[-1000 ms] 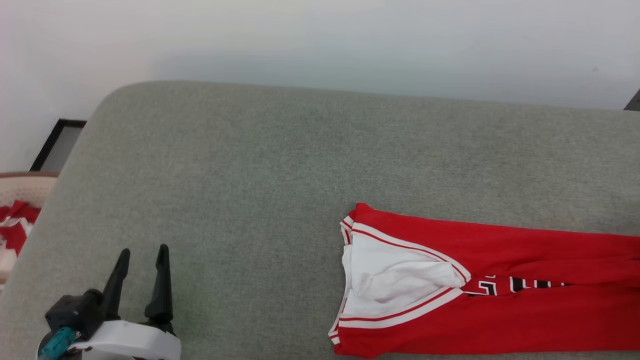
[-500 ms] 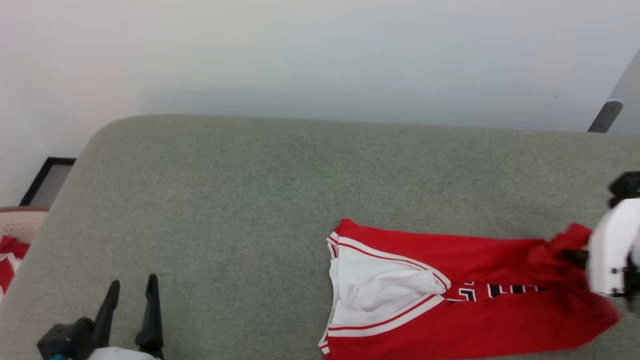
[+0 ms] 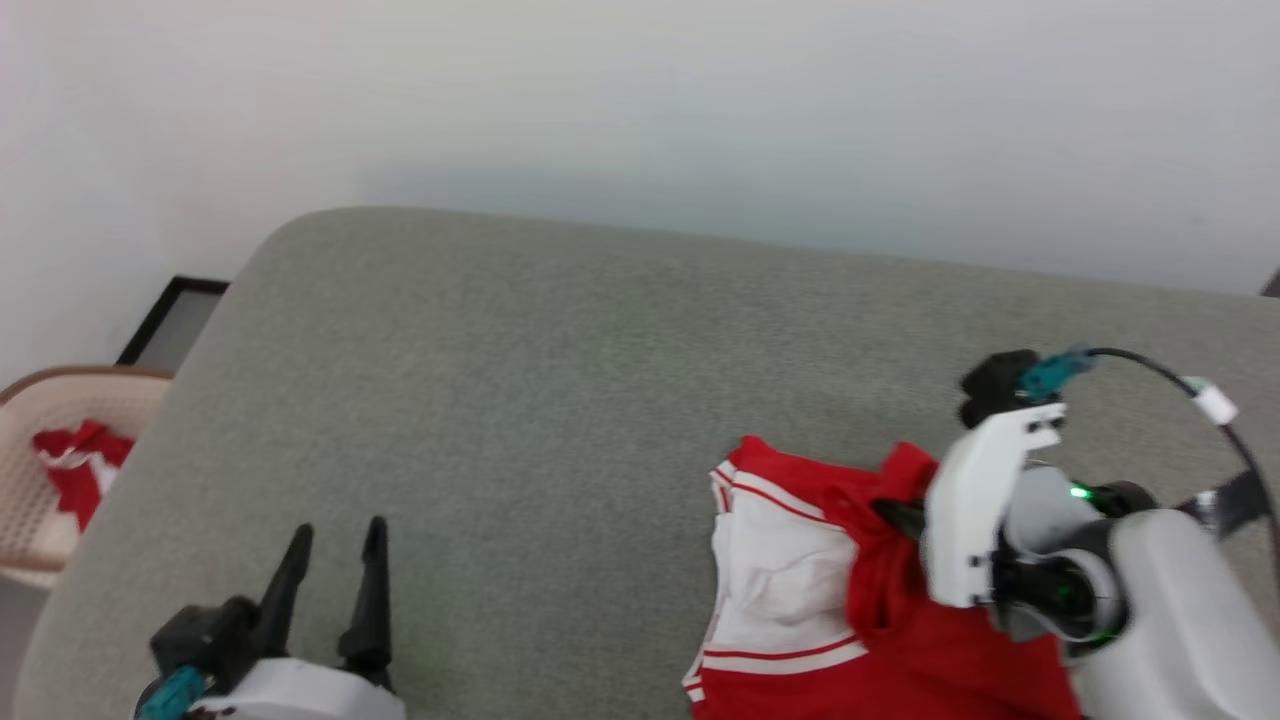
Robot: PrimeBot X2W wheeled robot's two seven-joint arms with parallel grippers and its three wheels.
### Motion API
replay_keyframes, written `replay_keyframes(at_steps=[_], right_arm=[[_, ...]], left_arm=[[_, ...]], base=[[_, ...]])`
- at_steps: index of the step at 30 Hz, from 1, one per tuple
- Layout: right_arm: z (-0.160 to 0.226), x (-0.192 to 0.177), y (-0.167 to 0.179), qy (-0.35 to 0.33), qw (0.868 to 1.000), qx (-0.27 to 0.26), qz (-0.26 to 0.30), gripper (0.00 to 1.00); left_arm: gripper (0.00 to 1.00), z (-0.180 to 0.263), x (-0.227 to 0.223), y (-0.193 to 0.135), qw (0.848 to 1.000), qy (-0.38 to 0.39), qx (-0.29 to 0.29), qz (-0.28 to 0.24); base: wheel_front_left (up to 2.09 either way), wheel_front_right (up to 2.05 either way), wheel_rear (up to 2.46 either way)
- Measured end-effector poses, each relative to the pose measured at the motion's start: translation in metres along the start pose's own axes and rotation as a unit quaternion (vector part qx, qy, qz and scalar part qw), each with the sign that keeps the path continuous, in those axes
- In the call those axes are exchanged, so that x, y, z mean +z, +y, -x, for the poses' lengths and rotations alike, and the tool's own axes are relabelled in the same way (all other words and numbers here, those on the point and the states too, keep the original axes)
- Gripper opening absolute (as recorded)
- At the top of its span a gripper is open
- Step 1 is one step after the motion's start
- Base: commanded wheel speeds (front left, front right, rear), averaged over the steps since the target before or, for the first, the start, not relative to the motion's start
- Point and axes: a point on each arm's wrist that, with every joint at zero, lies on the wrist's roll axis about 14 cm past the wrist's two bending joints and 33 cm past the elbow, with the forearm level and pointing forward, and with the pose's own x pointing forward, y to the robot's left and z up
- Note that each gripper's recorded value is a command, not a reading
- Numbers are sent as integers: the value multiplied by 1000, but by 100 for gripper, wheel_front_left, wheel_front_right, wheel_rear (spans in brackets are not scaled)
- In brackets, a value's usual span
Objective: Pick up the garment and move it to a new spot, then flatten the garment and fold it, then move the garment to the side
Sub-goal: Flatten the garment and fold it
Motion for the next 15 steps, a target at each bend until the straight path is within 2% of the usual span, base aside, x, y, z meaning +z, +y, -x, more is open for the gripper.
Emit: replay_keyframes(at_steps=[6, 13, 14, 15], right_arm=[[-33, 3, 31, 10, 999, 22, 21, 0], [-61, -4, 45, 30, 998, 28, 47, 0], [-64, -4, 46, 31, 998, 30, 48, 9], [-67, -5, 47, 33, 998, 30, 50, 28]], left_arm=[[100, 0, 0, 2, 1000, 1, 6, 3], [100, 1, -6, 9, 1000, 9, 21, 9], [100, 1, -6, 10, 1000, 9, 22, 10], [100, 1, -7, 11, 1000, 10, 24, 11]], base=[[0, 0, 0], [0, 0, 0], [0, 0, 0], [0, 0, 0]])
